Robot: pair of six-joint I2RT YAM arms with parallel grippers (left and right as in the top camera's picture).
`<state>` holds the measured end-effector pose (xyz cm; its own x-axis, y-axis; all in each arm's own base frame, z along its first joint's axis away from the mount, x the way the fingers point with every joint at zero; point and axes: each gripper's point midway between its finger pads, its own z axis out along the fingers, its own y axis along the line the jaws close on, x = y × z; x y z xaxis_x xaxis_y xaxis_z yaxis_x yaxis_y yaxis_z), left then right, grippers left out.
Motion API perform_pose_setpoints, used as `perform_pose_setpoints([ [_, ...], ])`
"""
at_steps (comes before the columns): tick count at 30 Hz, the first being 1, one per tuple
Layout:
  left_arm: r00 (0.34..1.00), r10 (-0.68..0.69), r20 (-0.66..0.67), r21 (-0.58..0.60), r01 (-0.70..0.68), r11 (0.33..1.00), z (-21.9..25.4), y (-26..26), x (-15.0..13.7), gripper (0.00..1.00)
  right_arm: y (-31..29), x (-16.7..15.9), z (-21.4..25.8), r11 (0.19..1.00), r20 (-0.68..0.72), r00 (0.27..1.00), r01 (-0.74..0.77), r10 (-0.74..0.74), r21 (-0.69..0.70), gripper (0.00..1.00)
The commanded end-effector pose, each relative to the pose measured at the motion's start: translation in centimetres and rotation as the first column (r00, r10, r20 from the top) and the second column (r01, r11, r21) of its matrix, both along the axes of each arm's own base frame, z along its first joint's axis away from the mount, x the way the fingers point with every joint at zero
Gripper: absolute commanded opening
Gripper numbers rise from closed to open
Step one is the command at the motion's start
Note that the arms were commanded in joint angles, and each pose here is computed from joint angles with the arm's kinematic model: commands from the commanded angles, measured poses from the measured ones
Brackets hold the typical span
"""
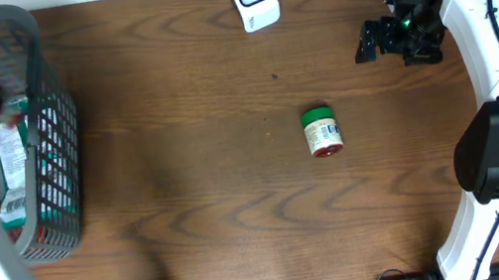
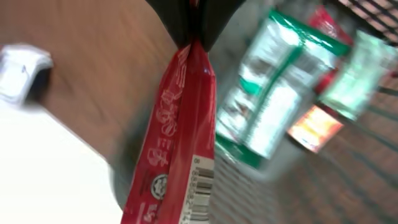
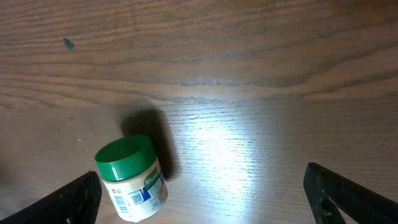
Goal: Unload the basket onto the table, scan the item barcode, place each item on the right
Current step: 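Carry the red snack stick with the left gripper to the table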
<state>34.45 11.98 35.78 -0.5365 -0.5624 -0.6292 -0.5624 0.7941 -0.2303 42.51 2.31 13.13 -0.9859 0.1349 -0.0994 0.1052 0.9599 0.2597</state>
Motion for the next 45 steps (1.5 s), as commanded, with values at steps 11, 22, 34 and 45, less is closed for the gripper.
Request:
perform_pose_setpoints([
  [11, 0.848, -0.413, -0.334, -0.202, 0.364, 0.909, -16.6, -20.0, 0.0, 0.07, -0.1, 0.4, 0.6, 1.0, 0.019, 1.0, 0.001, -0.001, 0.003, 0.99],
  [22, 0.786, -0.568, -0.244, -0.21, 0.529, 0.822, -25.8, -30.1, 0.0, 0.07, -0.1, 0.4, 0.6, 1.0, 0.019, 1.0, 0.001, -0.001, 0.003, 0.99],
  [34, 0.704, -0.672, -0.228, -0.193, 0.644, 0.74, -30.9, -36.9, 0.2, 0.08, -0.1, 0.4, 0.6, 1.0, 0.019, 1.0, 0.001, -0.001, 0.003, 0.99],
  [45, 0.654, -0.729, -0.205, -0.156, 0.713, 0.684, -28.4, -38.6, 1.1, 0.44, -0.1, 0.4, 0.6, 1.0, 0.019, 1.0, 0.001, -0.001, 0.003, 0.99],
])
